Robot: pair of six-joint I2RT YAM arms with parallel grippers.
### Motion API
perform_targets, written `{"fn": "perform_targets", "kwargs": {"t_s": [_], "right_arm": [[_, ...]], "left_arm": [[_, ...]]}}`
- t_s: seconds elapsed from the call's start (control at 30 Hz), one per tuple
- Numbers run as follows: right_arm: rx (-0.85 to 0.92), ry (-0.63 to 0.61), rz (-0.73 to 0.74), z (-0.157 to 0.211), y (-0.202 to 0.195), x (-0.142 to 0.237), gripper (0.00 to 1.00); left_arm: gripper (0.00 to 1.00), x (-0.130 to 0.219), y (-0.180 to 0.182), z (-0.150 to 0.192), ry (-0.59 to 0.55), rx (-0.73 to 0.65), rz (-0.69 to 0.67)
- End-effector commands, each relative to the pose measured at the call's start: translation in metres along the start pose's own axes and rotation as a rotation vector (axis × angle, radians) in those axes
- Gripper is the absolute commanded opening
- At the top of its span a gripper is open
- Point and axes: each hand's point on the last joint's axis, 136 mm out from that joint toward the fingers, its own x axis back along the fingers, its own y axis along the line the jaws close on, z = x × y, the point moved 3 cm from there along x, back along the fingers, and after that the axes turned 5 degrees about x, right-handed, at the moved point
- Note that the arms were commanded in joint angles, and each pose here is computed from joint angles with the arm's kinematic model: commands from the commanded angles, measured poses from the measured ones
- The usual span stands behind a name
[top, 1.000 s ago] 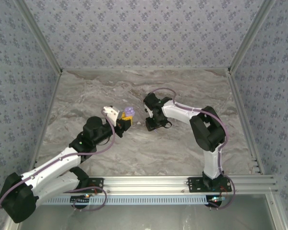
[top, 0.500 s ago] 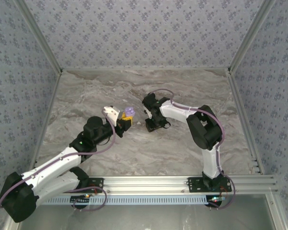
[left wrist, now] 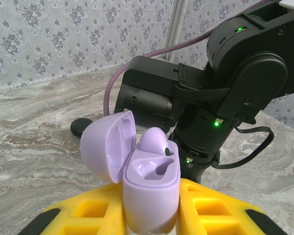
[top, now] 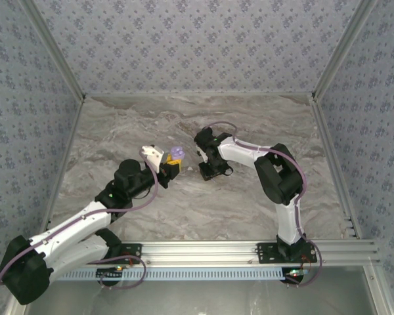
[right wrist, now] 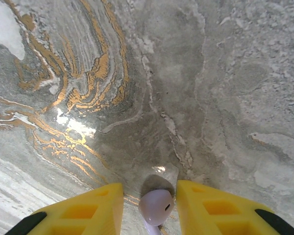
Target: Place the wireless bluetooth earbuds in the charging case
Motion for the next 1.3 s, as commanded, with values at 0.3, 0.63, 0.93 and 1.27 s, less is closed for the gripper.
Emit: {"fn": "perform_targets", "kwargs": {"t_s": [0.3,0.63,0.93,1.27], "right_arm": [[0.024,0.124,-0.012,0.022,0.001,-0.014,0.30],[-0.070,0.099,-0.020,0.019,-0.011,-0.009,0.24],[-0.231,0.005,-0.115,0.016,-0.030,0.004,0.22],[-0.312,-0.122,-0.243,0.011,-0.038,0.022,0.22]], "left_arm": [[0.26,0.000,-0.004,-0.010,-0.030,-0.001,0.007],[0.26,0.000,-0.003,-0.009,-0.020,-0.001,-0.002],[0.26,-0.008,0.000,-0.002,0.011,0.017,-0.006],[0.25,-0.029,0.004,0.014,0.031,0.092,0.012]]}}
